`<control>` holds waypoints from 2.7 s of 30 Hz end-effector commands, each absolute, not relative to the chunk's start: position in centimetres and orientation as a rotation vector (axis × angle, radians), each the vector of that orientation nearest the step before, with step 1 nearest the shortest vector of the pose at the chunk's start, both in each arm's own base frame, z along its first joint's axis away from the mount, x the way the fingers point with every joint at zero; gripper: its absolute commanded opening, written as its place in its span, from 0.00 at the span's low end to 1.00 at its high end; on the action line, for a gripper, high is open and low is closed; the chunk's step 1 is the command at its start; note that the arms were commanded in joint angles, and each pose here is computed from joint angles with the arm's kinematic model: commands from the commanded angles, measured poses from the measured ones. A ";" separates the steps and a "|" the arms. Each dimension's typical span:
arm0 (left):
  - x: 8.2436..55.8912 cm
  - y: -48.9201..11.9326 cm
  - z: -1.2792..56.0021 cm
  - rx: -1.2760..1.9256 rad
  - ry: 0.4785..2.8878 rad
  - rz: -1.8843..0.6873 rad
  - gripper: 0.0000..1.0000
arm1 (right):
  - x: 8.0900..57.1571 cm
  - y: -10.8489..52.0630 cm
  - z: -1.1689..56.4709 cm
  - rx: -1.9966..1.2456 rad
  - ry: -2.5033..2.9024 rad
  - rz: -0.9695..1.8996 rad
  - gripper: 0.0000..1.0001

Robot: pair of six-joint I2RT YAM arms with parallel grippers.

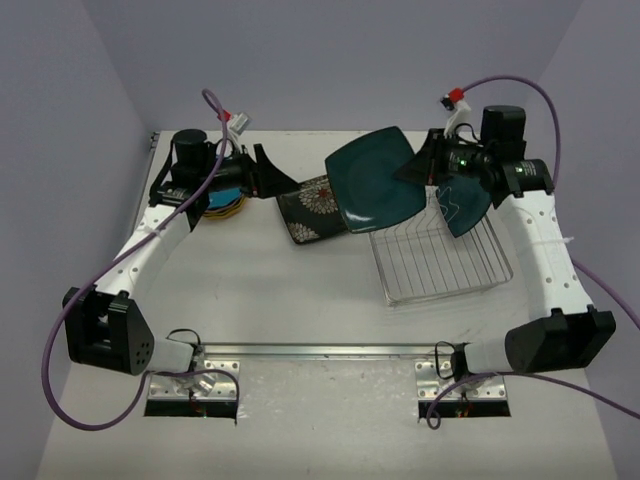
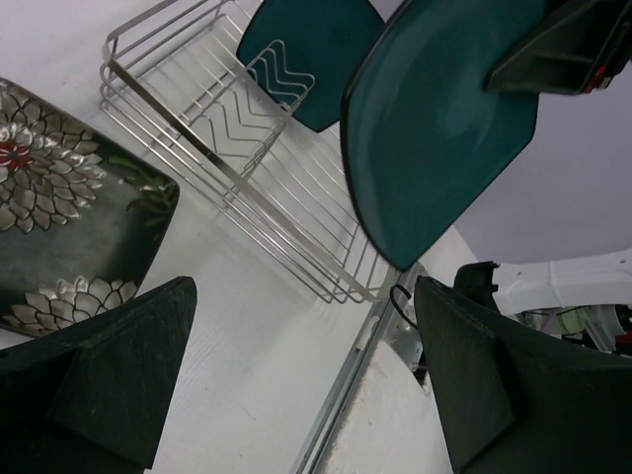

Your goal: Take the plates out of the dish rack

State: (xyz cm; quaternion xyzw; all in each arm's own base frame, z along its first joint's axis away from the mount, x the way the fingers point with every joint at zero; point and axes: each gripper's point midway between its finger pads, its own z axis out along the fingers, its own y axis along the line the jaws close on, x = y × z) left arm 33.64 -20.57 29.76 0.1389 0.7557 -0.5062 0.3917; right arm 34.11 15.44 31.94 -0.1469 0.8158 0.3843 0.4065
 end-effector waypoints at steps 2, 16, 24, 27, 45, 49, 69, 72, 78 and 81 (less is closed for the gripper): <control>31.4 -23.9 30.2 0.466 1.856 -1.308 0.85 | 33.2 18.8 36.9 -0.449 1.864 1.197 0.00; 30.3 -26.7 29.3 0.509 1.853 -1.473 0.54 | 31.4 23.9 32.2 -0.583 1.973 1.327 0.00; 29.6 -24.7 27.1 0.425 1.912 -1.561 0.00 | 32.6 24.2 31.4 -0.550 2.019 1.281 0.13; 30.4 -22.8 25.3 0.344 1.966 -1.557 0.00 | 33.5 23.6 30.8 -0.502 2.045 1.207 0.33; 43.7 -17.5 19.6 0.097 2.188 -1.264 0.00 | 38.3 18.0 29.8 -0.234 2.090 0.921 0.93; 45.9 -17.2 17.1 0.118 2.266 -1.223 0.00 | 38.2 17.1 29.5 -0.215 2.093 0.921 0.93; 46.7 -21.3 11.8 0.332 2.334 -1.473 0.18 | 37.9 16.4 28.0 -0.196 2.126 0.945 0.93; 47.1 -21.0 10.9 0.296 2.369 -1.422 0.41 | 37.7 16.3 27.9 -0.196 2.127 0.945 0.93; 48.6 -19.0 10.9 0.224 2.396 -1.194 0.56 | 37.5 16.4 28.2 -0.201 2.119 0.950 0.94; 49.7 -17.5 11.4 0.195 2.405 -0.997 0.67 | 37.6 16.2 28.3 -0.194 2.117 0.935 0.94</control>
